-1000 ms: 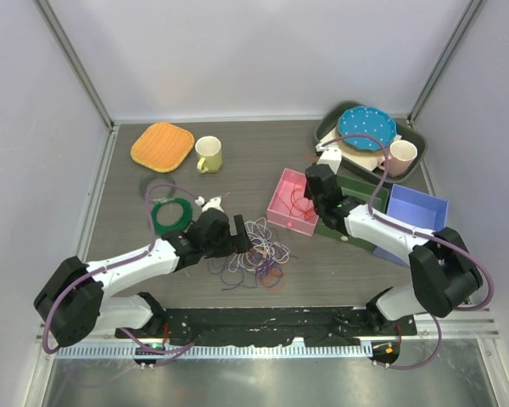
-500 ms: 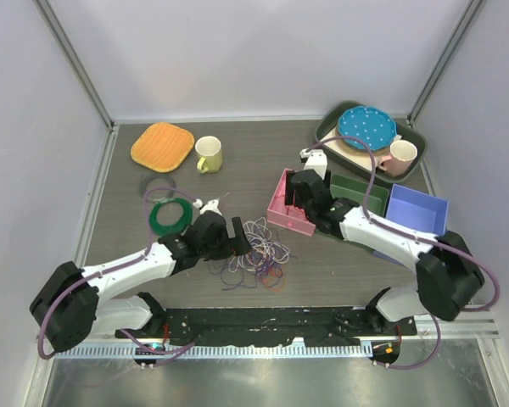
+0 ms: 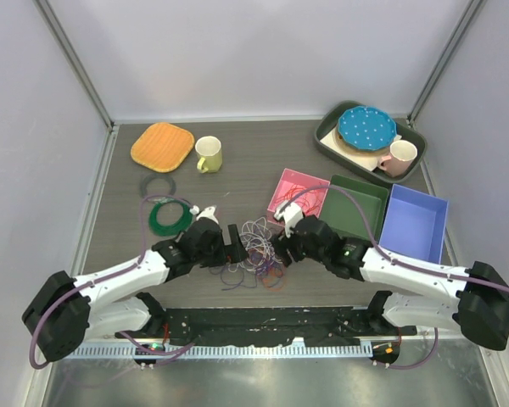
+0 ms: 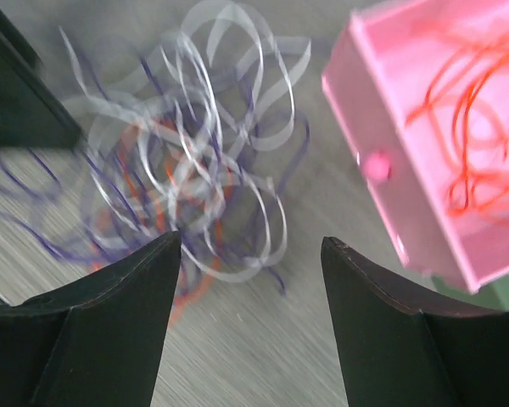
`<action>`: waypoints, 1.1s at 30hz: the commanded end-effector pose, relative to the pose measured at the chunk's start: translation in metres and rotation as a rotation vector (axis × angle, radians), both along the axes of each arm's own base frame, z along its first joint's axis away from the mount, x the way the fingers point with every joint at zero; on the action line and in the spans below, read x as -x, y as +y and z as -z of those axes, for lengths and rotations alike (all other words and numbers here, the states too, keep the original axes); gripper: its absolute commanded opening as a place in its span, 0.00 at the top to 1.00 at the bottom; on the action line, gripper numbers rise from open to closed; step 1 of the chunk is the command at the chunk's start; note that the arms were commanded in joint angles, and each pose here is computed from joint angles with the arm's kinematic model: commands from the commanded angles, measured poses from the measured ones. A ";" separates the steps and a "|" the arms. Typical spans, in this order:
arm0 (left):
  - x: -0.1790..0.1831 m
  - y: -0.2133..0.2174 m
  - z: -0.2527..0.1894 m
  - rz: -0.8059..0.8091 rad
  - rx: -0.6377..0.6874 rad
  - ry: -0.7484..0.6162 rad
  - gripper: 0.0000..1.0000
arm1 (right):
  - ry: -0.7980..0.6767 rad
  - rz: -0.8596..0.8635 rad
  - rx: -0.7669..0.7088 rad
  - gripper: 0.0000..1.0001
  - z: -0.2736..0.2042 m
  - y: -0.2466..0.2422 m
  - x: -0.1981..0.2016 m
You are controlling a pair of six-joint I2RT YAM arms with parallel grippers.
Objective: Untangle the cables
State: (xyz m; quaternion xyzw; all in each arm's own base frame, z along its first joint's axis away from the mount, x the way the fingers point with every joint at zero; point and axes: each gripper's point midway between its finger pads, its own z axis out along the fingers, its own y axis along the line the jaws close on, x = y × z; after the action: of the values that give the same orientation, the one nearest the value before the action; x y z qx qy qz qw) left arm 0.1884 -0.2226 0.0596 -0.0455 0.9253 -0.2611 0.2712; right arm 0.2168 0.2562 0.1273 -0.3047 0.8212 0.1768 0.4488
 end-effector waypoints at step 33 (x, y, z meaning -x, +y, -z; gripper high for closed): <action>-0.025 0.100 -0.050 -0.454 -0.231 -0.186 1.00 | -0.398 0.451 -0.072 0.99 -0.113 -0.064 -0.061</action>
State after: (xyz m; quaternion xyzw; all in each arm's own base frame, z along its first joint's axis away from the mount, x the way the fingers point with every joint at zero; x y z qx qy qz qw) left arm 0.2027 -0.1723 0.0835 -0.1135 0.9182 -0.1678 0.3403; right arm 0.2470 0.2417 0.1500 -0.3734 0.7713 0.0752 0.5100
